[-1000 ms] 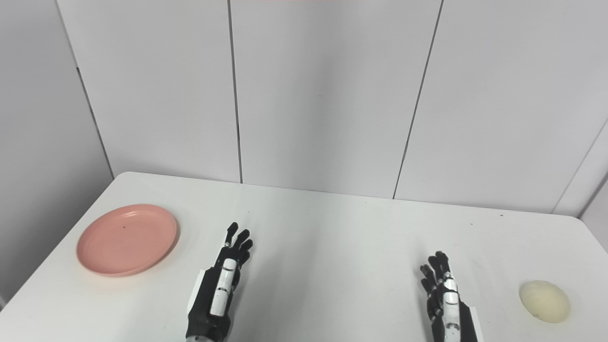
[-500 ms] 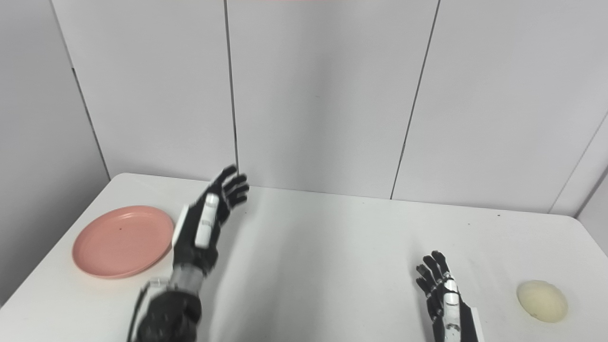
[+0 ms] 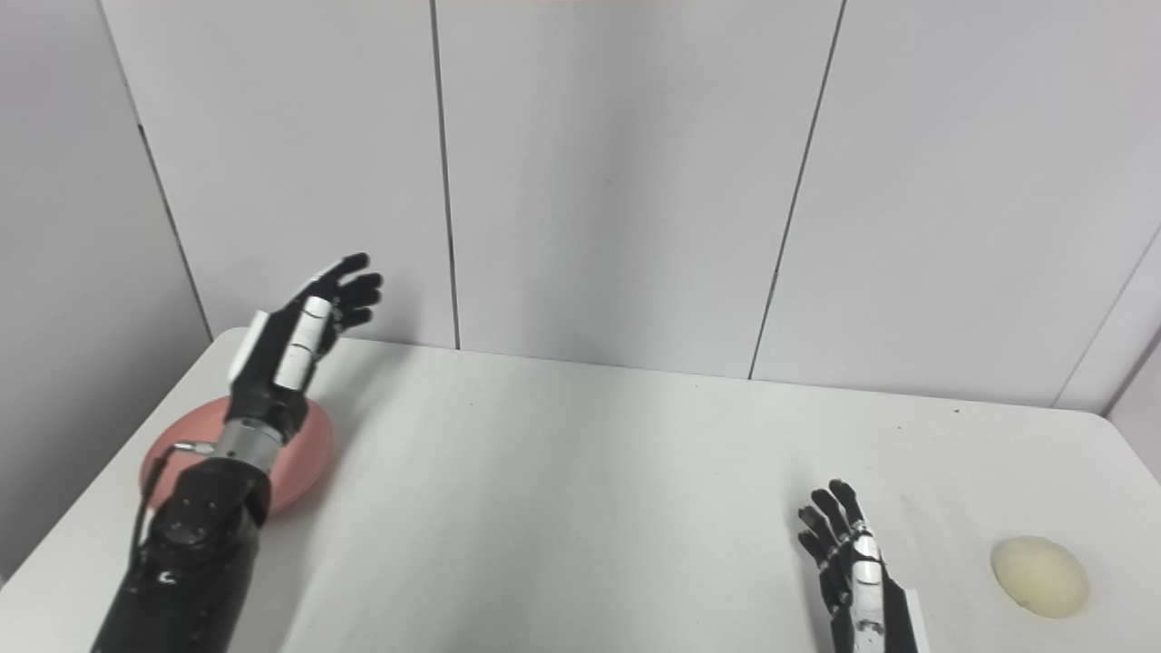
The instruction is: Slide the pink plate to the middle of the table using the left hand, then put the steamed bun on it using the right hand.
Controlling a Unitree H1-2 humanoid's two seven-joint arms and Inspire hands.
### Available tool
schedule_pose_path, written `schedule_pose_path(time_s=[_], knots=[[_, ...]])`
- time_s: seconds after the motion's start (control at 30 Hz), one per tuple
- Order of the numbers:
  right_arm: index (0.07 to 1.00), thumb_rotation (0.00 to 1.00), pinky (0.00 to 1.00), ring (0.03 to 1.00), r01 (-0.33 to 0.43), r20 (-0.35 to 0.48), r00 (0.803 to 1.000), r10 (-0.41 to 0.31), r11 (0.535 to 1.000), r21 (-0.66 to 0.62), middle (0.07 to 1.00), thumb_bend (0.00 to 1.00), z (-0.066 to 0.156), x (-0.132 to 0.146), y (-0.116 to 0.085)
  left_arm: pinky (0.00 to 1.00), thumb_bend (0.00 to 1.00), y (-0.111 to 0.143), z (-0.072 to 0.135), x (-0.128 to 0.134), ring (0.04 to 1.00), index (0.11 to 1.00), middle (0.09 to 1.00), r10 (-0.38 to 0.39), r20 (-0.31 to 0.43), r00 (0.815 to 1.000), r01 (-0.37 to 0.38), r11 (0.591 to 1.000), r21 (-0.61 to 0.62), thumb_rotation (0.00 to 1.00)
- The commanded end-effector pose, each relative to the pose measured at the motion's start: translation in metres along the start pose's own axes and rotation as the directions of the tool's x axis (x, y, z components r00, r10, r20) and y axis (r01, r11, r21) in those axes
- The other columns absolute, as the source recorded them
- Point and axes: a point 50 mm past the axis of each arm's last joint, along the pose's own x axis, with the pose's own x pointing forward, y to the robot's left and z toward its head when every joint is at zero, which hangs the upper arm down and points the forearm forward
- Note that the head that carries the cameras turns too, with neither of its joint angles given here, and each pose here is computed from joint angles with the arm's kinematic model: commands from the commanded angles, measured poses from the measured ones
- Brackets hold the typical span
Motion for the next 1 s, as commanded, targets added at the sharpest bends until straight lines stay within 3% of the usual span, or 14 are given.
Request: schedule_pose_path(time_s=[0.0,0.3,0.43,0.6,0.83,0.97], knots=[[0.915,1.0,0.91,0.887,0.026,-0.082,0.996,-0.025,1.0,0.013,0.903,0.54,-0.024,-0.026,-0.003,0.83,0.86,0.019,0.031,0.023,0.818,0.81,0.804,0.033,0.136,0.99,-0.034,0.999,-0.001,0.89],[0.908,1.0,0.9,0.876,0.028,-0.083,0.996,-0.026,0.999,0.016,0.896,0.55,-0.023,-0.025,-0.002,0.83,0.87,0.092,0.01,0.04,0.821,0.834,0.814,0.177,0.183,0.967,-0.183,0.983,0.014,0.88],[0.917,1.0,0.9,0.879,0.03,-0.078,0.997,-0.028,0.999,0.027,0.898,0.53,-0.023,-0.026,-0.002,0.83,0.97,0.125,-0.003,0.045,0.815,0.831,0.81,0.239,0.161,0.958,-0.243,0.97,0.01,0.86],[0.91,1.0,0.9,0.874,0.032,-0.078,0.997,-0.03,0.999,0.022,0.894,0.53,-0.022,-0.026,-0.003,0.85,0.86,0.148,-0.016,0.045,0.831,0.843,0.822,0.278,0.137,0.951,-0.285,0.958,0.034,0.86],[0.913,1.0,0.9,0.876,0.024,-0.077,0.997,-0.023,0.999,0.021,0.895,0.53,-0.022,-0.025,-0.004,0.84,0.85,0.165,-0.036,0.036,0.829,0.842,0.82,0.319,0.068,0.945,-0.322,0.946,0.041,0.84],[0.905,1.0,0.88,0.871,0.033,-0.082,0.996,-0.032,0.999,0.022,0.891,0.53,-0.021,-0.025,-0.003,0.86,0.86,0.173,-0.054,0.028,0.834,0.836,0.82,0.347,-0.008,0.938,-0.347,0.938,0.021,0.83]])
